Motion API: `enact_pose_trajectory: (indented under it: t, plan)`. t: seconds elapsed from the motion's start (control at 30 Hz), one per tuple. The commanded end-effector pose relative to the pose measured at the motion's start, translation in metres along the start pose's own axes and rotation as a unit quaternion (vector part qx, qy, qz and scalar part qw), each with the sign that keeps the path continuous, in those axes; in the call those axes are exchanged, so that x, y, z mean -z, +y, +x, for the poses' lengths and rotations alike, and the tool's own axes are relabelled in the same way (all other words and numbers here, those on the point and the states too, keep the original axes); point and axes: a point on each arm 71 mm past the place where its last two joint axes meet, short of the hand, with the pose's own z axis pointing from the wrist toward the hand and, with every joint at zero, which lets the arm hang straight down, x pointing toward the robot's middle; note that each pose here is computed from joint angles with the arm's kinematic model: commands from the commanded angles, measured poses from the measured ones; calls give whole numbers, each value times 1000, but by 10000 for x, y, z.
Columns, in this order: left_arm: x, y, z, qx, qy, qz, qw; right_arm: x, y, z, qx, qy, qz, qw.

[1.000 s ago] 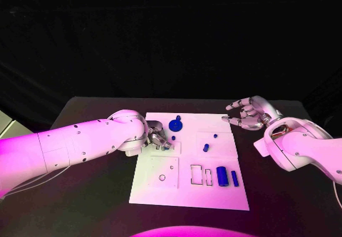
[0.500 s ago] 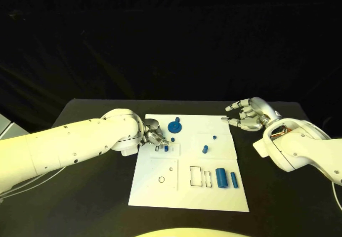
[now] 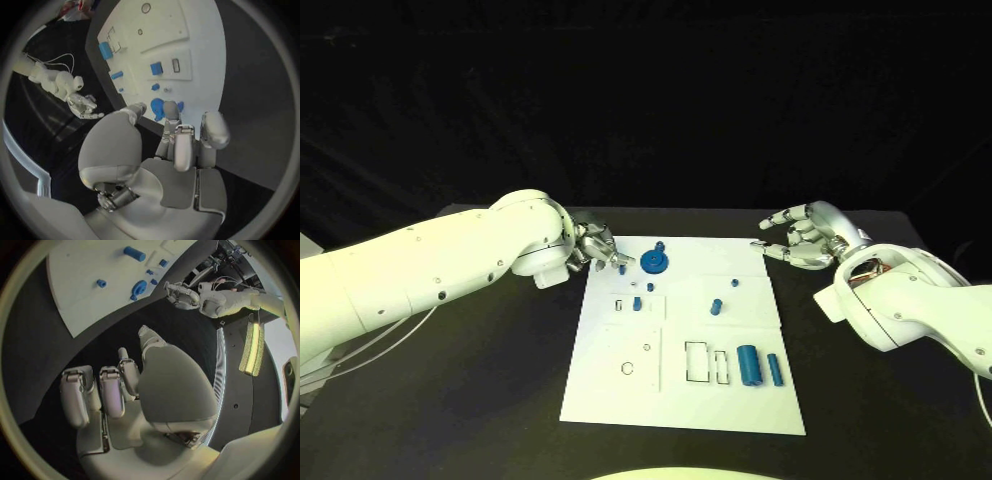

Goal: Assemble the parts on the task board

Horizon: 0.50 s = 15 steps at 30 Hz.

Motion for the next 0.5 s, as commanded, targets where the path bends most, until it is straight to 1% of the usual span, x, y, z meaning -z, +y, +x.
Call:
enact_pose_trajectory:
  t: [0.03, 0.2, 0.4, 0.5]
  plan:
    - [-35, -37, -62, 18, 7, 8, 1000, -8, 8, 5, 3, 0, -8, 1000]
    - [-112, -38, -142, 3, 4, -3, 1000, -18, 14, 15, 3, 1, -9, 1000]
    - [-193, -15, -186, -14, 9, -18, 1000, -18, 21, 21, 3, 1, -9, 1000]
    - [-243, 0, -195, -22, 17, -27, 999, -16, 23, 22, 3, 2, -9, 1000]
